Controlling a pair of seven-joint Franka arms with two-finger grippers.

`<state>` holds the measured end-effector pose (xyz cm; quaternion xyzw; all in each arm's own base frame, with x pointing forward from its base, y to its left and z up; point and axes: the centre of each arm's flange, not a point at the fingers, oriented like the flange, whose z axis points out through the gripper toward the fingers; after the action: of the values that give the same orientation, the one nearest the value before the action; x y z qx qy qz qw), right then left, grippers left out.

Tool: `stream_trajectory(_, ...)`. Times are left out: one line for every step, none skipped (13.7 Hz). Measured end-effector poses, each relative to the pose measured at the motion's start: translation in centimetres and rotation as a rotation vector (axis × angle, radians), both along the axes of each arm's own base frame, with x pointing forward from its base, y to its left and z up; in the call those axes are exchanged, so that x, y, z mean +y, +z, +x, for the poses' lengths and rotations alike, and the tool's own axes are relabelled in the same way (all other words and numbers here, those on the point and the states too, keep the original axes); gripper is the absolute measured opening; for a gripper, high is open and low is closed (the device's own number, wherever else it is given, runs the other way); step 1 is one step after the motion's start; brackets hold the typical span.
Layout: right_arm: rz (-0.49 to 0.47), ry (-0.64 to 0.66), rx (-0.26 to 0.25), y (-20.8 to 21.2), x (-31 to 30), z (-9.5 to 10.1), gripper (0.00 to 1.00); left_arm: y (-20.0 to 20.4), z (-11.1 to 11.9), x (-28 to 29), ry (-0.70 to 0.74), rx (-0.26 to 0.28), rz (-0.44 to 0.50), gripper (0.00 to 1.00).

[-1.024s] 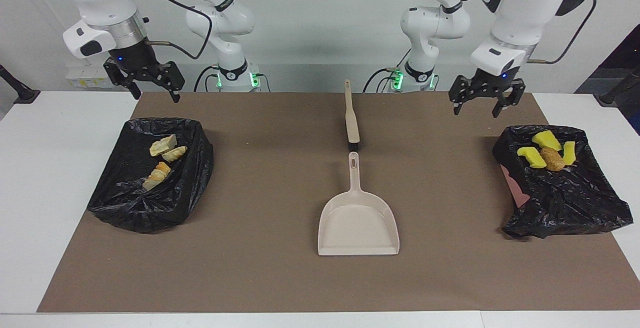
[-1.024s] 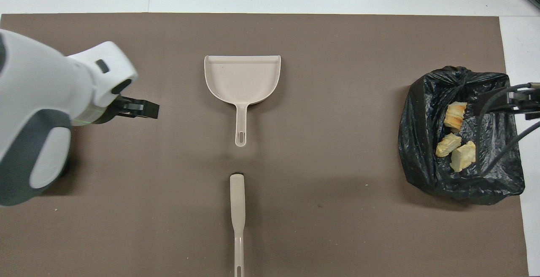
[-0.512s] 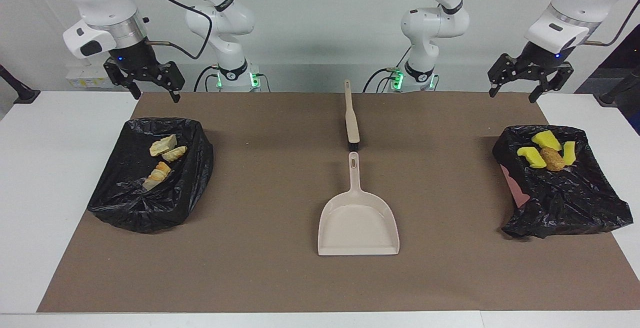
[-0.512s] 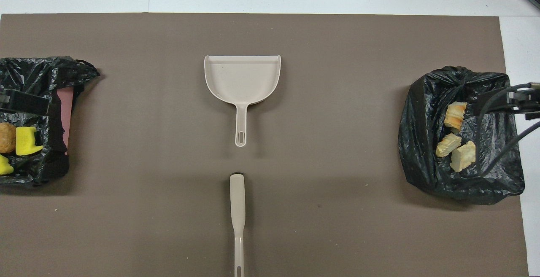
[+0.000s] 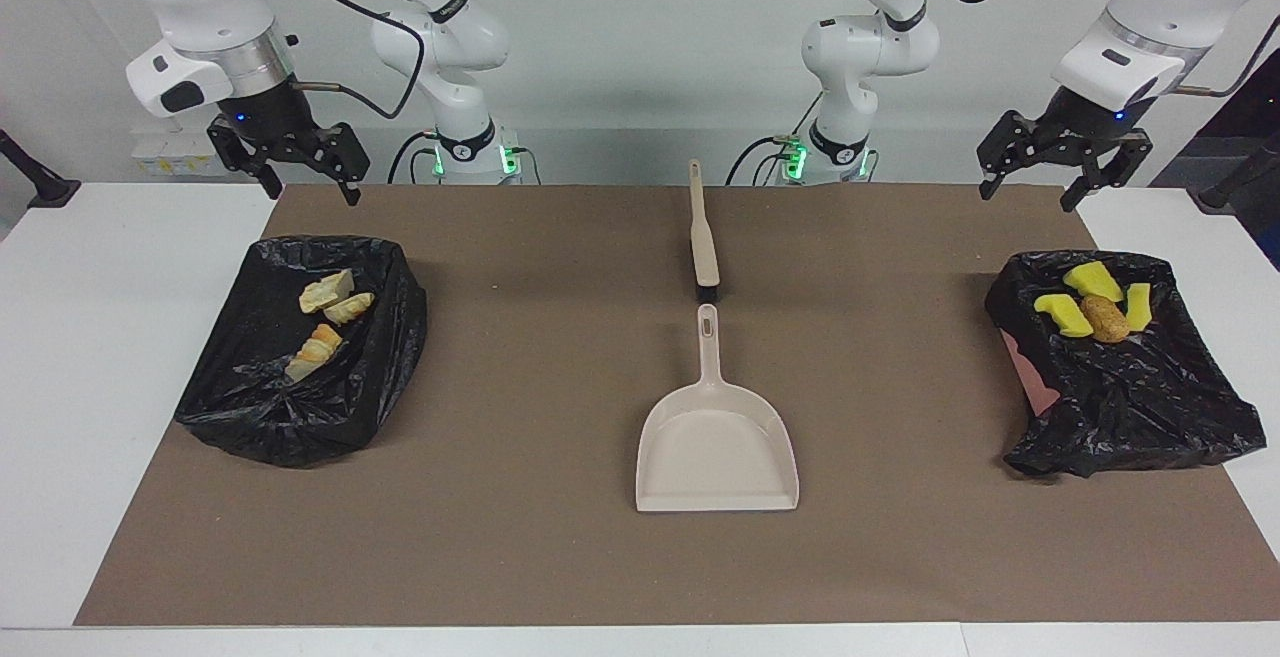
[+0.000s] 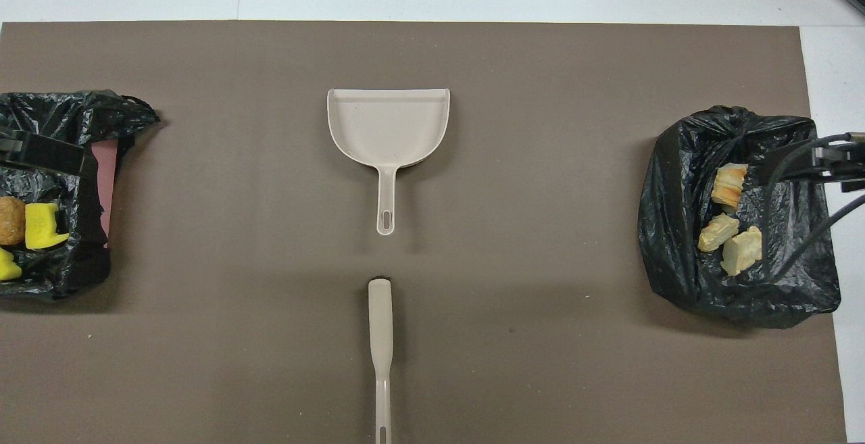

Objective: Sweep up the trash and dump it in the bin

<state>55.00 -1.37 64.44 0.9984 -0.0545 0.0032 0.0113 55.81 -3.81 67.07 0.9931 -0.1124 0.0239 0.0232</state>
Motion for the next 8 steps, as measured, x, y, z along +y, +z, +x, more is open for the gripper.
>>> stream_trajectory(0.000, 0.000, 0.000, 0.00, 0.00, 0.00, 1.00, 0.01, 0.00, 0.05, 0.001, 0.000, 0.005, 1.00)
stream_trajectory(0.000, 0.000, 0.000, 0.00, 0.00, 0.00, 1.00, 0.02, 0.00, 0.12, 0.001, -0.001, 0.010, 1.00)
stream_trajectory(0.000, 0.000, 0.000, 0.00, 0.00, 0.00, 1.00, 0.02, 0.00, 0.20, 0.002, -0.001, 0.017, 1.00)
stream_trajectory(0.000, 0.000, 0.000, 0.00, 0.00, 0.00, 1.00, 0.01, -0.02, 0.26, 0.003, 0.000, 0.023, 1.00)
stream_trajectory(0.000, 0.000, 0.000, 0.00, 0.00, 0.00, 1.00, 0.02, -0.09, 0.27, 0.003, 0.004, 0.024, 1.00)
stream_trajectory(0.000, 0.000, 0.000, 0.00, 0.00, 0.00, 1.00, 0.01, -0.18, 0.28, 0.002, 0.008, 0.024, 1.00)
stream_trajectory(0.000, 0.000, 0.000, 0.00, 0.00, 0.00, 1.00, 0.05, -0.26, 0.28, 0.002, 0.010, 0.025, 1.00)
stream_trajectory(0.000, 0.000, 0.000, 0.00, 0.00, 0.00, 1.00, 0.10, -0.32, 0.28, 0.002, 0.010, 0.025, 1.00)
